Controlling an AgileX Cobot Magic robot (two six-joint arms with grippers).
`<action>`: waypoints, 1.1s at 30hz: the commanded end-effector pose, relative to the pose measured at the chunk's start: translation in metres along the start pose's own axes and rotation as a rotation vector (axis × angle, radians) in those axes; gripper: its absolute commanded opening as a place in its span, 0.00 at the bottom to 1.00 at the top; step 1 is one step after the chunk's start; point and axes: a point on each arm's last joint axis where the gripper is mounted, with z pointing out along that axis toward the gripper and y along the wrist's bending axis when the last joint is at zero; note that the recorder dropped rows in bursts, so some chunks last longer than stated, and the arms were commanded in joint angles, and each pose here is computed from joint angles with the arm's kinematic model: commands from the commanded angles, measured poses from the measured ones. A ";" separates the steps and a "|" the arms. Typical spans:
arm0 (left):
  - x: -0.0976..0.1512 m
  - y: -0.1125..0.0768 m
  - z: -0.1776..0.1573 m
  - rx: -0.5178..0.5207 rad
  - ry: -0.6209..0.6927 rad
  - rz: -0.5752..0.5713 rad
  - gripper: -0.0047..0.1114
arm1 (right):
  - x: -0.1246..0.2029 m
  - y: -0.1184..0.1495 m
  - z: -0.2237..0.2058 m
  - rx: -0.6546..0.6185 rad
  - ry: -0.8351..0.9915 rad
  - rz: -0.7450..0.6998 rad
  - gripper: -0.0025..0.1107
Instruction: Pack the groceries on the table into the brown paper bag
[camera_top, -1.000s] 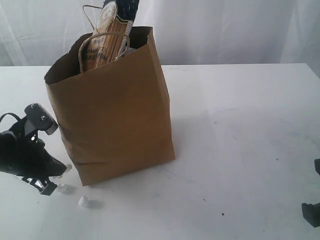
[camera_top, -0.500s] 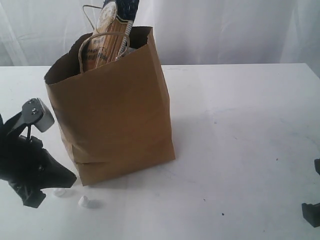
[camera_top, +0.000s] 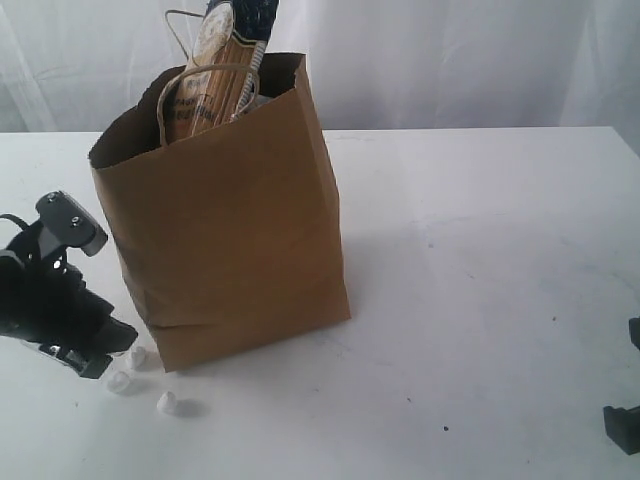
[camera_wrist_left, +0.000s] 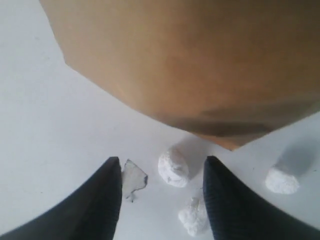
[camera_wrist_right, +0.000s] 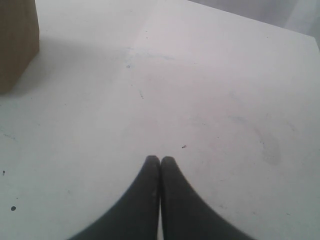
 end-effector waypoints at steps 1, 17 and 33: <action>0.006 -0.001 0.012 0.044 0.016 -0.090 0.49 | -0.003 -0.001 0.000 0.004 -0.010 -0.004 0.02; 0.010 -0.001 0.035 0.106 -0.020 -0.068 0.28 | -0.003 -0.001 0.000 0.004 -0.010 -0.004 0.02; 0.008 -0.001 0.031 0.097 -0.033 -0.066 0.04 | -0.003 -0.001 0.000 0.004 -0.010 -0.004 0.02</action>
